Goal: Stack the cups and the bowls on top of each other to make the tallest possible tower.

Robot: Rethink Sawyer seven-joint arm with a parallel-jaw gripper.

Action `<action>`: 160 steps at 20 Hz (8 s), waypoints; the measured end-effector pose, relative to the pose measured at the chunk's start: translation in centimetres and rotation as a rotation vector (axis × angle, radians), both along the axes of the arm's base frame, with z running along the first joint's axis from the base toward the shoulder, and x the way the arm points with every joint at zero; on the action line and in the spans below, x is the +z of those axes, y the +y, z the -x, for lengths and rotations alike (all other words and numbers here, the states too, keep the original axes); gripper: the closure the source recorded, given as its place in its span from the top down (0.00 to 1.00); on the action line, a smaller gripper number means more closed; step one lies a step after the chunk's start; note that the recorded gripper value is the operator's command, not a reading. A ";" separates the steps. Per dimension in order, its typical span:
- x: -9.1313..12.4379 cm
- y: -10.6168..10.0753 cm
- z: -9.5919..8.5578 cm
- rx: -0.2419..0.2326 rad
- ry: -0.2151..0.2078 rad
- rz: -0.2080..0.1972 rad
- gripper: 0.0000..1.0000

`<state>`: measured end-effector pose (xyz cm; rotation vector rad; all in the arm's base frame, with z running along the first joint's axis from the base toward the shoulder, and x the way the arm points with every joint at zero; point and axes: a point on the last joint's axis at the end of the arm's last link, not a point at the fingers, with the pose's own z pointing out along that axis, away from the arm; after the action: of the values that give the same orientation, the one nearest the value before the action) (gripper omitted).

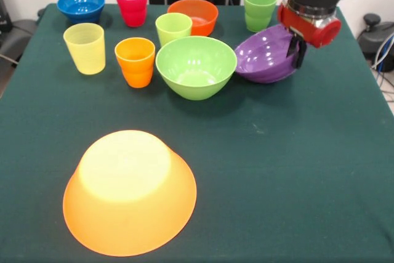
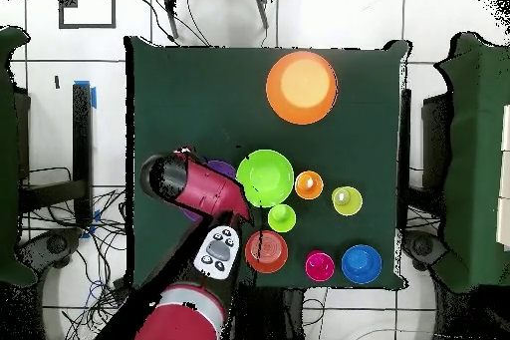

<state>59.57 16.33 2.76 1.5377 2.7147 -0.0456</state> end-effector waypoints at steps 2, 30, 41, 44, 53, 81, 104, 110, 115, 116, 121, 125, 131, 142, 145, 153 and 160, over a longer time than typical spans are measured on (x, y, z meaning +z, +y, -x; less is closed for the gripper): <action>1.5 -0.2 -0.1 -0.003 0.034 -0.015 0.00; 10.4 -6.5 -12.4 0.050 0.003 -0.003 0.00; 9.0 -13.7 -16.9 0.067 -0.004 0.066 0.00; 8.2 -15.2 -17.7 0.074 -0.005 0.085 0.00; 7.0 -17.5 -19.4 0.104 0.029 0.113 0.00; 12.4 -21.9 -22.6 0.115 0.055 0.136 0.00; 7.6 -20.8 -26.8 0.191 0.051 0.146 0.00; 7.4 -19.7 -27.5 0.218 0.083 0.141 0.00; 7.0 -19.7 -28.3 0.235 0.068 0.161 0.00; 6.9 -19.8 -28.4 0.237 0.066 0.163 0.00; 5.7 -20.6 -28.7 0.245 0.063 0.182 0.00; 4.8 -21.1 -28.7 0.247 0.069 0.193 0.00; 4.4 -21.3 -28.7 0.252 0.076 0.211 0.00; 4.2 -21.1 -28.8 0.268 0.084 0.247 0.00; 3.9 -21.1 -28.7 0.271 0.091 0.254 0.00; 2.9 -20.2 -28.8 0.290 0.100 0.267 0.00; 2.8 -19.9 -28.9 0.301 0.105 0.284 0.00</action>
<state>88.48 -3.58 5.61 1.0729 2.8310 -0.4944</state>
